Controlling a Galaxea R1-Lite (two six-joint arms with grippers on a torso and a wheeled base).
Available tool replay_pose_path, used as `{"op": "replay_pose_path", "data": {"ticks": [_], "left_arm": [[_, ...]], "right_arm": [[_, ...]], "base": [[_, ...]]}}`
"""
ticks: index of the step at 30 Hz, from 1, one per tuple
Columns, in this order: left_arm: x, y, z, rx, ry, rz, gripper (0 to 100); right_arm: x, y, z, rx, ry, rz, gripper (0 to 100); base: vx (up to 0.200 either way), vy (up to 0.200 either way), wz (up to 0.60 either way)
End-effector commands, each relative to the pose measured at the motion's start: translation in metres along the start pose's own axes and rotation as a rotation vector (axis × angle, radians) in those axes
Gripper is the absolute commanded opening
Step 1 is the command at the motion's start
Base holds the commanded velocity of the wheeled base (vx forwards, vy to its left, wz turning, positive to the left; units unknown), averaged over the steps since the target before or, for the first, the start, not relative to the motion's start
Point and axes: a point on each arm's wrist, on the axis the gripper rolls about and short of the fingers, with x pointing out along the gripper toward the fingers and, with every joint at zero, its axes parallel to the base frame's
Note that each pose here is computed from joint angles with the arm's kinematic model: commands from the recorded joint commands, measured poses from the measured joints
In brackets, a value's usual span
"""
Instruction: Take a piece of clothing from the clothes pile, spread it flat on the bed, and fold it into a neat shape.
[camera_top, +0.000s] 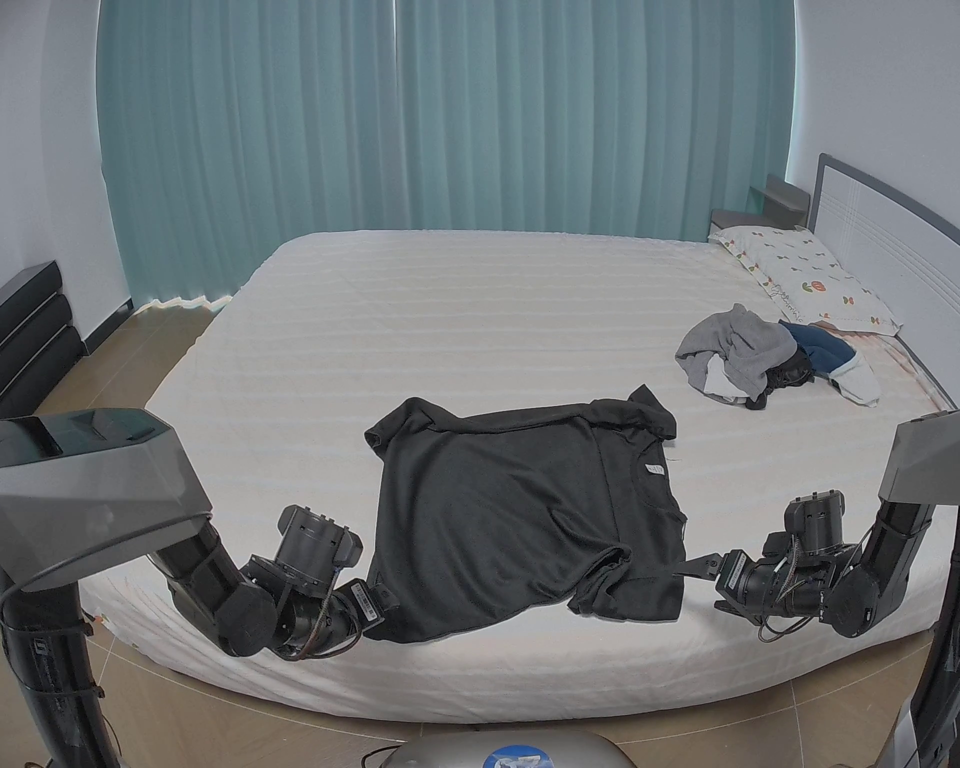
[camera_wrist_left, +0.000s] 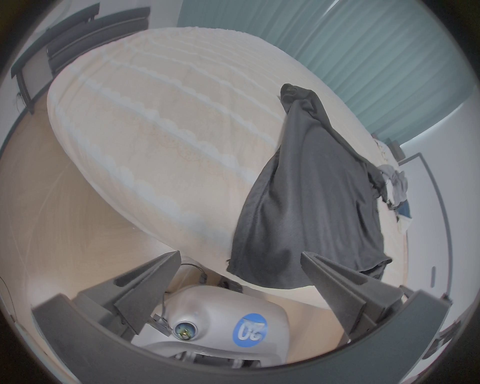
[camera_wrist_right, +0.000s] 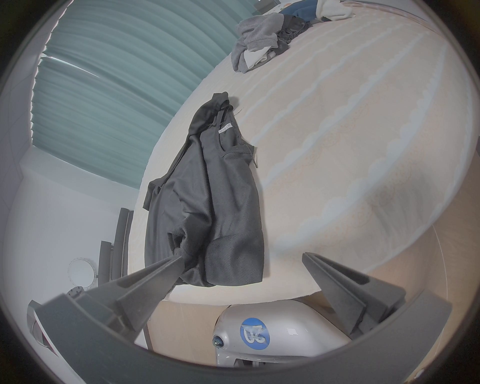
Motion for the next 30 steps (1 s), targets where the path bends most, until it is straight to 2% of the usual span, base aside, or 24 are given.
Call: {"op": "replay_pose_path", "data": {"ticks": [1, 6, 11, 15, 16, 27, 29, 30], "left_arm": [[0.011, -0.001, -0.013, 0.036, 0.015, 0.005, 100], [0.016, -0.004, -0.012, 0.039, 0.003, -0.007, 100], [0.021, -0.001, -0.014, 0.122, 0.01, 0.007, 100], [0.025, -0.005, -0.012, 0.127, -0.015, -0.002, 100], [0.025, -0.005, -0.011, 0.126, -0.018, -0.006, 0], [0.023, -0.002, -0.008, 0.105, -0.023, 0.0, 0], [0.021, 0.0, -0.006, 0.094, -0.026, 0.002, 0], [0.013, 0.005, 0.004, 0.057, -0.046, -0.004, 0]], "right_arm": [[0.0, 0.001, 0.0, -0.002, 0.001, 0.003, 100], [0.0, 0.003, 0.002, -0.006, -0.009, 0.012, 100], [0.002, 0.004, 0.003, -0.013, -0.025, 0.026, 100], [0.003, 0.004, 0.002, -0.017, -0.026, 0.029, 100], [0.003, 0.004, 0.002, -0.017, -0.024, 0.027, 100], [0.006, 0.001, 0.0, -0.017, -0.016, 0.018, 100], [0.007, 0.002, 0.0, -0.02, -0.014, 0.017, 100], [0.009, 0.003, -0.003, -0.027, -0.004, 0.015, 100]], "base": [[0.0, 0.0, 0.0], [0.0, 0.0, 0.0], [0.0, 0.0, 0.0], [0.0, 0.0, 0.0], [0.0, 0.0, 0.0], [0.0, 0.0, 0.0], [0.0, 0.0, 0.0], [0.0, 0.0, 0.0]]}}
